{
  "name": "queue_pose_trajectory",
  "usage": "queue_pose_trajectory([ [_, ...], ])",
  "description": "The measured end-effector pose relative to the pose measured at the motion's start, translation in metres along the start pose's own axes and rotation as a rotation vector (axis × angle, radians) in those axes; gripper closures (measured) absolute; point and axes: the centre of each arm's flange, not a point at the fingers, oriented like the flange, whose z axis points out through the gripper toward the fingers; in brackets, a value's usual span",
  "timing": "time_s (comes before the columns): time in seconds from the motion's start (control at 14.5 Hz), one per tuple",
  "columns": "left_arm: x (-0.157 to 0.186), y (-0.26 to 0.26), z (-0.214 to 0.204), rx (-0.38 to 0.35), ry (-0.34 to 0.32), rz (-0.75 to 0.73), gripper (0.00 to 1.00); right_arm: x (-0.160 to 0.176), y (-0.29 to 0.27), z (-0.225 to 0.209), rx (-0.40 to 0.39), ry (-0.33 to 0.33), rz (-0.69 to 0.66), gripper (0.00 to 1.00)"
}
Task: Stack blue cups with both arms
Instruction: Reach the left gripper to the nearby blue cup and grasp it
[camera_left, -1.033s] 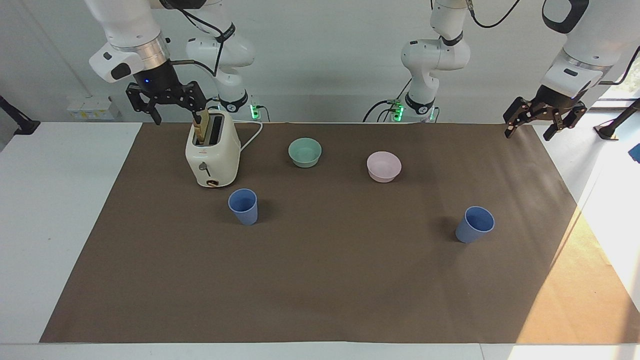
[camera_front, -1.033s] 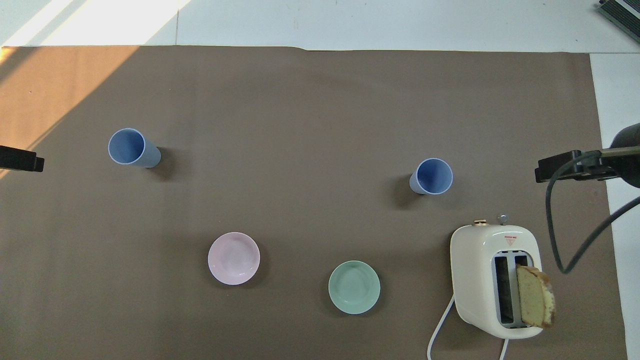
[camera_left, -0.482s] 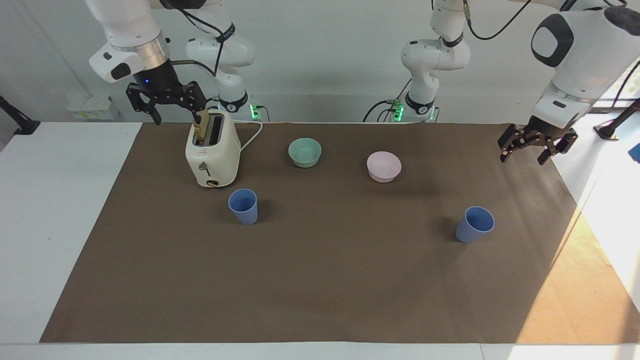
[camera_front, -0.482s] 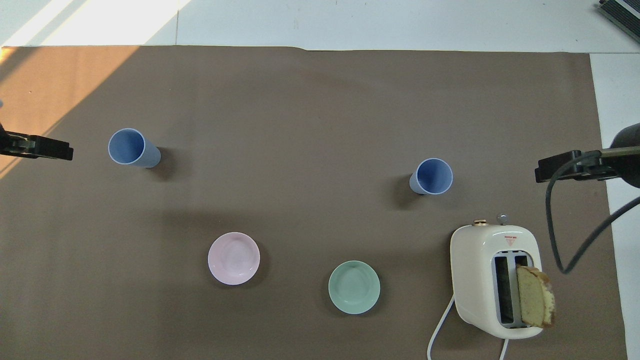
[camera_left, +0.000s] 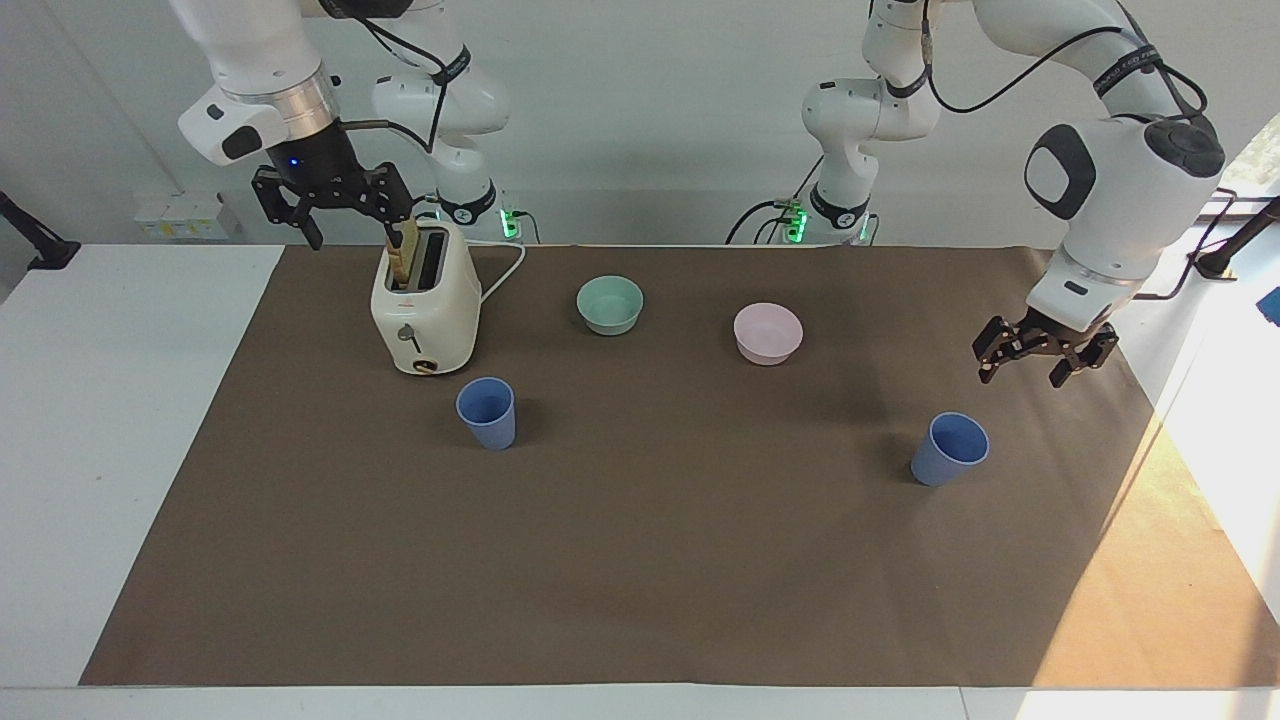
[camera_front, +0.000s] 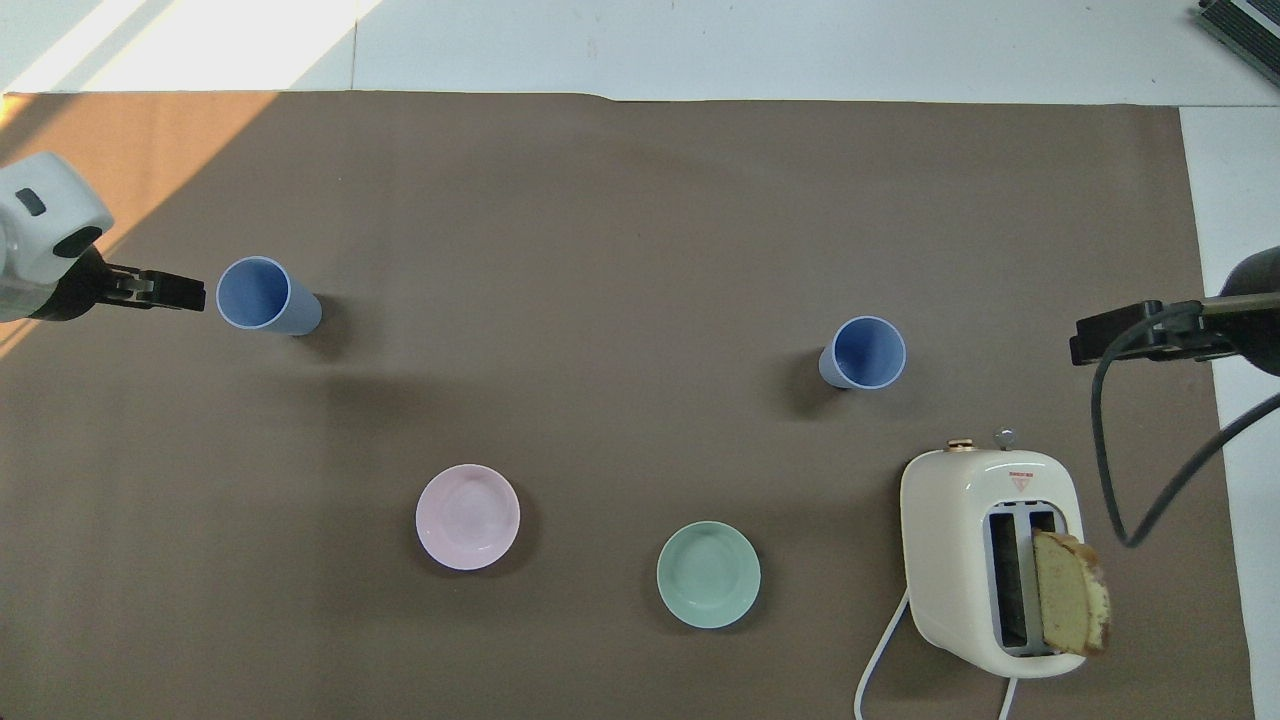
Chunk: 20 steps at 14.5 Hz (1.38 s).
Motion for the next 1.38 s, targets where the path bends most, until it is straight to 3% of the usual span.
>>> queue_pose_trajectory([
  [0.28,0.001,0.003,0.053,0.005,-0.004,0.003,0.0,0.0,0.0,0.0,0.0,0.0,0.0,0.0],
  [0.62,0.009,-0.001,0.058,0.024,0.107,-0.002,0.0,0.0,0.0,0.0,0.0,0.0,0.0,0.0],
  [0.96,0.013,0.001,0.094,0.025,0.085,0.001,0.03,0.0,0.0,0.0,0.0,0.0,0.0,0.0],
  [1.03,0.013,0.002,0.095,0.025,0.083,0.001,0.08,0.0,0.0,0.0,0.0,0.0,0.0,0.0],
  [1.38,0.01,0.004,0.098,0.021,0.067,0.005,0.68,0.0,0.0,0.0,0.0,0.0,0.0,0.0],
])
